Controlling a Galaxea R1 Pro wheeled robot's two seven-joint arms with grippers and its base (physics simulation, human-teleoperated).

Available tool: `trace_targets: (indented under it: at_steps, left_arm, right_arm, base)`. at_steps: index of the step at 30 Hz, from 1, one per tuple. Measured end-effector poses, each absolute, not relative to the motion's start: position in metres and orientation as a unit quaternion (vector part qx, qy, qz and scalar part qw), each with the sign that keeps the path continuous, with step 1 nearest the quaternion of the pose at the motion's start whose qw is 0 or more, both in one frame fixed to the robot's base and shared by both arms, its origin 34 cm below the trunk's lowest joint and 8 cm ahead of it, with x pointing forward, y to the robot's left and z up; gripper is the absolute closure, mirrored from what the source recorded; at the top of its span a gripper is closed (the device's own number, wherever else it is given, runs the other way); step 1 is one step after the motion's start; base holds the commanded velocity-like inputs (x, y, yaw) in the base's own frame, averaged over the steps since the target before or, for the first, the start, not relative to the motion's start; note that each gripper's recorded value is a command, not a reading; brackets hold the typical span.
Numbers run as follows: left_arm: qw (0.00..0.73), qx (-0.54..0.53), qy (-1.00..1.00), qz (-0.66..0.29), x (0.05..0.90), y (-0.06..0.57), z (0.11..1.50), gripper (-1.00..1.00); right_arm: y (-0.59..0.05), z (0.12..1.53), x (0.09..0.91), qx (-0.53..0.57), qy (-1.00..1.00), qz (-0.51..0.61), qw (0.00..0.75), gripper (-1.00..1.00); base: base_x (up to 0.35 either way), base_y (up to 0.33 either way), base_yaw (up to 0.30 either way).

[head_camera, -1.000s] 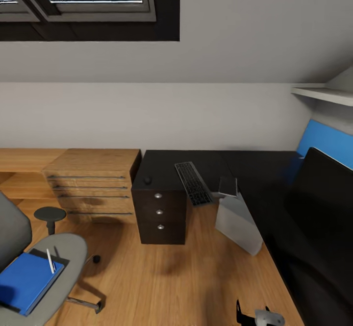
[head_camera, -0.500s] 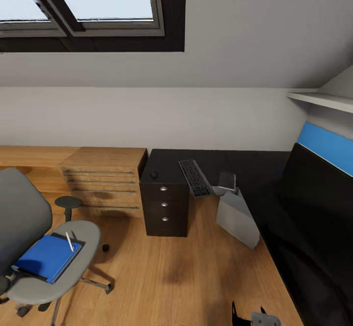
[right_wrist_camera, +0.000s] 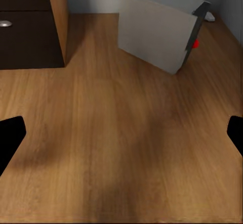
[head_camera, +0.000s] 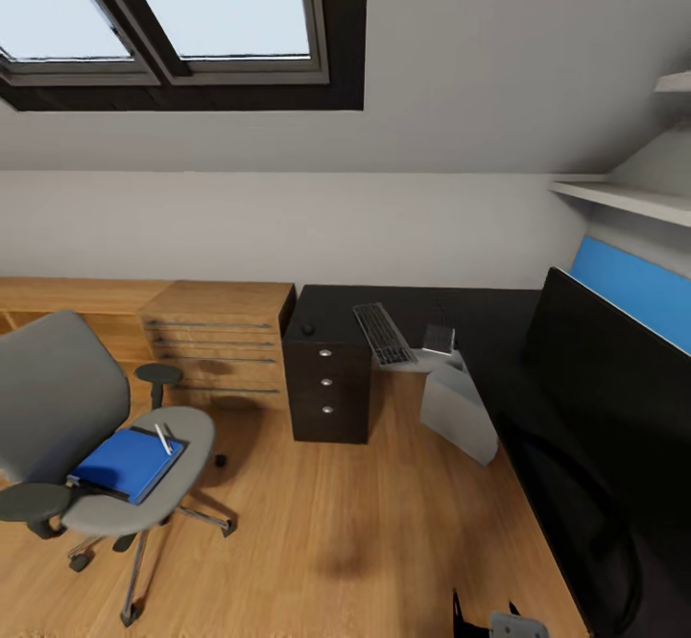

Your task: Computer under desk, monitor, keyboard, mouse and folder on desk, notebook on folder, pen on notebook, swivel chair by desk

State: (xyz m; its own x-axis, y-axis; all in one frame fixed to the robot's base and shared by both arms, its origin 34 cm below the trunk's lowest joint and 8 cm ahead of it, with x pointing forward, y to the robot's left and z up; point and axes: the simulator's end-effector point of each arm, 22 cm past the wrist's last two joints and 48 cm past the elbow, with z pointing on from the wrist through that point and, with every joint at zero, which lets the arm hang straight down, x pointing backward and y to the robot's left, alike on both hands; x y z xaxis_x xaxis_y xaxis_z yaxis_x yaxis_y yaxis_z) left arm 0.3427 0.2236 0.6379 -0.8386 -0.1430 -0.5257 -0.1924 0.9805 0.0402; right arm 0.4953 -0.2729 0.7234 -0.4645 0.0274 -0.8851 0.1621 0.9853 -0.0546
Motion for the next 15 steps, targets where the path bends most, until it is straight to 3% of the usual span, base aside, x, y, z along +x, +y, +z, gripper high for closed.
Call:
trace_targets:
  at_steps: [7, 15]
  left_arm:
    - [0.268, -0.088, 0.958, 0.043, 0.339, 0.220, 0.643, -1.00]
    - [0.267, -0.088, 0.959, 0.041, 0.335, 0.216, 0.649, -1.00]
  right_arm:
    - [-0.273, 0.729, 0.493, 0.056, 0.853, -0.066, 0.514, -1.00]
    - [-0.273, 0.735, 0.490, 0.056, 0.854, -0.066, 0.514, -1.00]
  base:
    - [-0.340, -0.081, 0.000]
    - [-0.322, -0.196, 0.000]
